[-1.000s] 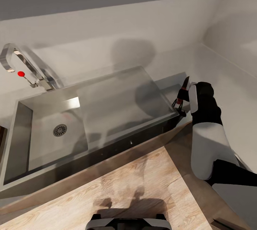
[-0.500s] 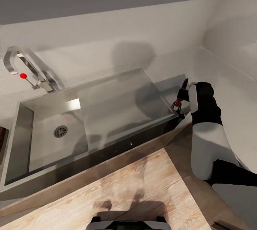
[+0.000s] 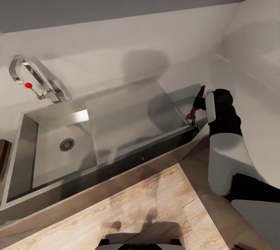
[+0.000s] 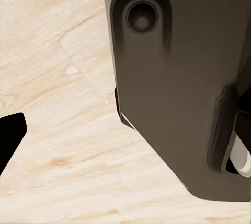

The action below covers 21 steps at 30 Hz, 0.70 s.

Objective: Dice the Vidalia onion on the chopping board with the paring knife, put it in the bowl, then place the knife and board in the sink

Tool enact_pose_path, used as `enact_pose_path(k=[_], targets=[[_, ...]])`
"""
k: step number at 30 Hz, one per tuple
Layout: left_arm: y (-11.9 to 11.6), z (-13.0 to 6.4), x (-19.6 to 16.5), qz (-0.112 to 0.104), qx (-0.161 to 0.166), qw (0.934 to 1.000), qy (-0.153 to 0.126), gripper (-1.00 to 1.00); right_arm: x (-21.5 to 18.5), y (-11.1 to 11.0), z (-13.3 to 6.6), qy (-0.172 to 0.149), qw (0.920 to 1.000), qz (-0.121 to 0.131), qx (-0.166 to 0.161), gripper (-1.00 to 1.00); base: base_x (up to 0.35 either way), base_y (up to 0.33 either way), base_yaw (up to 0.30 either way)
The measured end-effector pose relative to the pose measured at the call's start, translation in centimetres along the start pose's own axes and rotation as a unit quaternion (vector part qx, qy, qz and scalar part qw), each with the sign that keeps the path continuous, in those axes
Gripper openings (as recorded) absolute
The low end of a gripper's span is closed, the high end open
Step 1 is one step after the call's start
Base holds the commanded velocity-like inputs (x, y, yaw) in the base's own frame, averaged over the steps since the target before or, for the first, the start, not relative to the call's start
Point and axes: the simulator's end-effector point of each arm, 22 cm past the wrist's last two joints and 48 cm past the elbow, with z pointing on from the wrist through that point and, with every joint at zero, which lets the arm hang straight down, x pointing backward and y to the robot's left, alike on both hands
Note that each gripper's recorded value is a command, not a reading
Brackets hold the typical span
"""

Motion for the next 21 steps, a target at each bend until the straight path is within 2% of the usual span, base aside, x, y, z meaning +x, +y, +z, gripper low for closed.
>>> enact_pose_path(k=[11,14,15,19,21], targets=[[0.1,-0.3,-0.7,0.000,-0.001,1.0000,-0.009,1.00,-0.9,0.1,-1.1,-0.009,1.0000,-0.001,-0.002,-1.00,0.000,0.000,0.000],[0.1,-0.4,-0.9,0.000,-0.001,0.9999,-0.011,1.00,-1.3,0.5,-1.5,-0.015,0.9998,-0.011,-0.001,-1.00,0.000,0.000,0.000],[0.1,-0.4,-1.0,0.000,-0.001,0.9999,-0.012,1.00,-1.5,0.9,-1.7,-0.019,0.9996,-0.022,0.000,-1.00,0.000,0.000,0.000],[0.0,-0.5,-1.2,0.000,0.000,0.9999,-0.015,1.00,-2.8,4.5,-3.5,-0.055,0.9927,-0.107,0.007,-1.00,0.000,0.000,0.000],[-0.1,-0.6,-1.4,0.000,0.001,0.9999,-0.017,1.00,-3.3,5.4,-4.2,-0.068,0.9890,-0.131,0.013,-1.00,0.000,0.000,0.000]])
